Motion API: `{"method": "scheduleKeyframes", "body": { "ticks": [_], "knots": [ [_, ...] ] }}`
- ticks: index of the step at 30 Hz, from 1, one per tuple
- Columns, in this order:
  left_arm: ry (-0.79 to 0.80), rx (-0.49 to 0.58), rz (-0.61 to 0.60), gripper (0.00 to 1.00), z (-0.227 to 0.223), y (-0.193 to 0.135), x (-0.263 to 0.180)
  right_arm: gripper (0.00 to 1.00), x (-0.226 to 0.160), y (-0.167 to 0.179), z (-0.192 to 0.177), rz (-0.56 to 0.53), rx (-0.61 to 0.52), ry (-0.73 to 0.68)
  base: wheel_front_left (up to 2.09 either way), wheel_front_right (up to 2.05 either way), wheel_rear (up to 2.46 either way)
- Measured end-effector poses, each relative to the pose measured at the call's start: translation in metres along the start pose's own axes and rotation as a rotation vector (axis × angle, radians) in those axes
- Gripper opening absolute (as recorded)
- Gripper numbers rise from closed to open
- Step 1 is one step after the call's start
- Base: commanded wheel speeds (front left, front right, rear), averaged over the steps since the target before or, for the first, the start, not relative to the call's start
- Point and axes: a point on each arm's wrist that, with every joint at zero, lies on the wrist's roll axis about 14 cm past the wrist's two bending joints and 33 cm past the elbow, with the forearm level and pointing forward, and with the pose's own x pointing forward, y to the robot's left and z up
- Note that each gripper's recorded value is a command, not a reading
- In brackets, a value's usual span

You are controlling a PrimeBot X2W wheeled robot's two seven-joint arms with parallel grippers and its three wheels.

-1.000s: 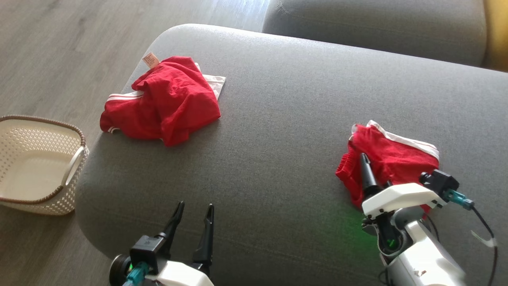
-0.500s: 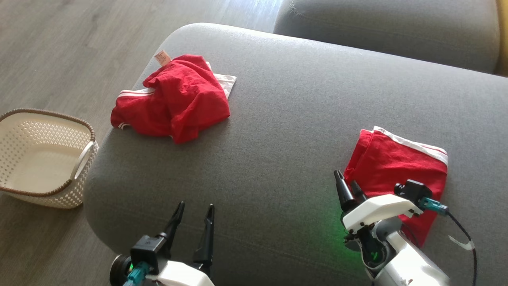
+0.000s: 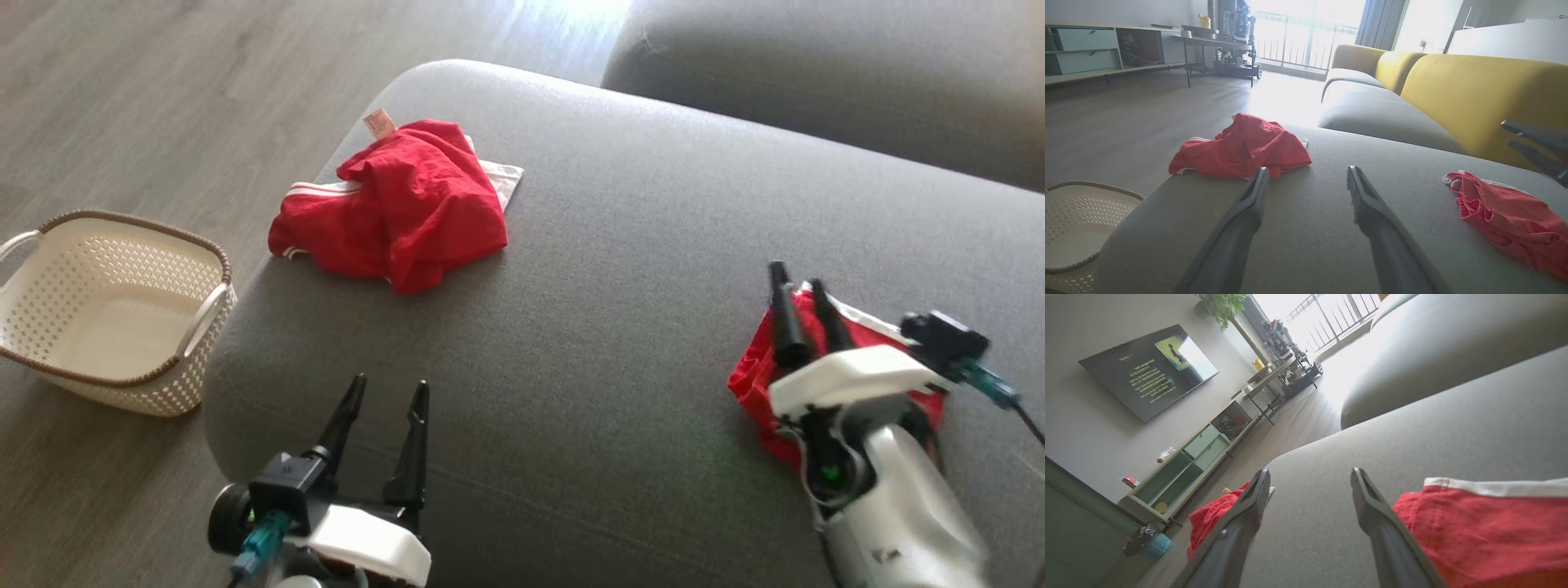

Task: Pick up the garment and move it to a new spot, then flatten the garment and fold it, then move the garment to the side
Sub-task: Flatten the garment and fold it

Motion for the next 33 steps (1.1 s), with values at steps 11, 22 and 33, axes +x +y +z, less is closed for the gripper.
{"method": "scheduleKeyframes", "body": {
  "ticks": [11, 22, 33],
  "knots": [
    [-0.041, -0.004, -0.008, 1.0, 0.011, 0.001, 0.006, 1.0, -0.05, -0.024, 0.054, -0.037, -0.327, -0.159, 0.0, 0.0, 0.0],
    [-0.044, -0.019, -0.095, 1.0, 0.012, -0.025, 0.023, 1.0, -0.103, -0.036, 0.101, -0.106, -0.496, -0.291, 0.0, 0.0, 0.0],
    [-0.022, -0.027, -0.193, 1.0, 0.006, -0.055, 0.043, 1.0, -0.153, -0.079, 0.102, -0.265, -0.535, -0.271, 0.0, 0.0, 0.0]
  ]
}}
